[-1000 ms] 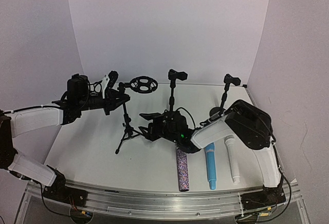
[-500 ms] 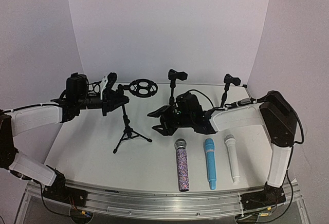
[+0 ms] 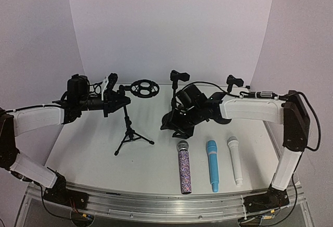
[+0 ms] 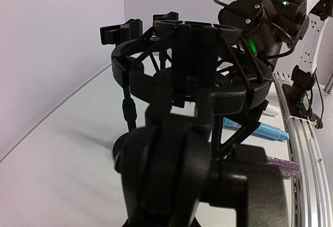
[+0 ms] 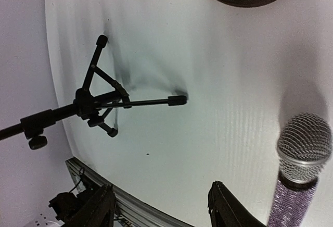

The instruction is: Attach the microphones to the stand

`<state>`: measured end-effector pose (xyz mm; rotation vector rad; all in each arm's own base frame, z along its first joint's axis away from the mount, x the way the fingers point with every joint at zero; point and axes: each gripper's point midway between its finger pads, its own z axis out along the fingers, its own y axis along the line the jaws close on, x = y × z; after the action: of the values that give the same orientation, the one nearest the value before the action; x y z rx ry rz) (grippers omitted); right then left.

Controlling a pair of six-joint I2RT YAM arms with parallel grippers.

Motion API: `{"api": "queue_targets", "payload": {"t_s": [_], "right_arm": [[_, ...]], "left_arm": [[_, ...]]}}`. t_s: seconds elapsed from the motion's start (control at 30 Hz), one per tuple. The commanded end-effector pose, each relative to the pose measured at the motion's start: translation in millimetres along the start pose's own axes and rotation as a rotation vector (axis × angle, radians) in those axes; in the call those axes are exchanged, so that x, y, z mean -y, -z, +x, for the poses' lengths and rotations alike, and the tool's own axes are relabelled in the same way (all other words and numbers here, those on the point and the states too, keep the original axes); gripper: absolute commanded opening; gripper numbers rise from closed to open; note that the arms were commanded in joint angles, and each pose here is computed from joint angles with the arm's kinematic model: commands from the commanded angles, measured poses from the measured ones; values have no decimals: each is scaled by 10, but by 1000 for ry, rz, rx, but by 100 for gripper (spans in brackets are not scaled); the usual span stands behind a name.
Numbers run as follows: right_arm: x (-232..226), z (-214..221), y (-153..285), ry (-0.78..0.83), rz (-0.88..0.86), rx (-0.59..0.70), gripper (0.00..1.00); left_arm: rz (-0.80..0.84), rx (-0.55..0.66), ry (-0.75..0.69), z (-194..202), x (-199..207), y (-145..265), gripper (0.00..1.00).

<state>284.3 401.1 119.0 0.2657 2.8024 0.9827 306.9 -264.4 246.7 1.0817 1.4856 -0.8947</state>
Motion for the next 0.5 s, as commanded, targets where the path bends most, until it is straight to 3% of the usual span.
{"api": "queue_targets", "payload": {"t_s": [0.0,0.07,0.13,0.3,0.47], "right_arm": [[474,103,307,146,252,-12,68],[631,137,346,173,327,-16,82],[761,155,349,188,378,-22,90],[950,239,267,203,442,-78,92],[1017,327,107,219,465,-128,84]], "left_arm": [[70,-115,158,462,148,-39,0],[76,-114,160,431,150,-42,0],[76,-104,151,351,136,-42,1],[83,-72,113,97,96,-52,8],[89,-61,100,23,81,-63,11]]}}
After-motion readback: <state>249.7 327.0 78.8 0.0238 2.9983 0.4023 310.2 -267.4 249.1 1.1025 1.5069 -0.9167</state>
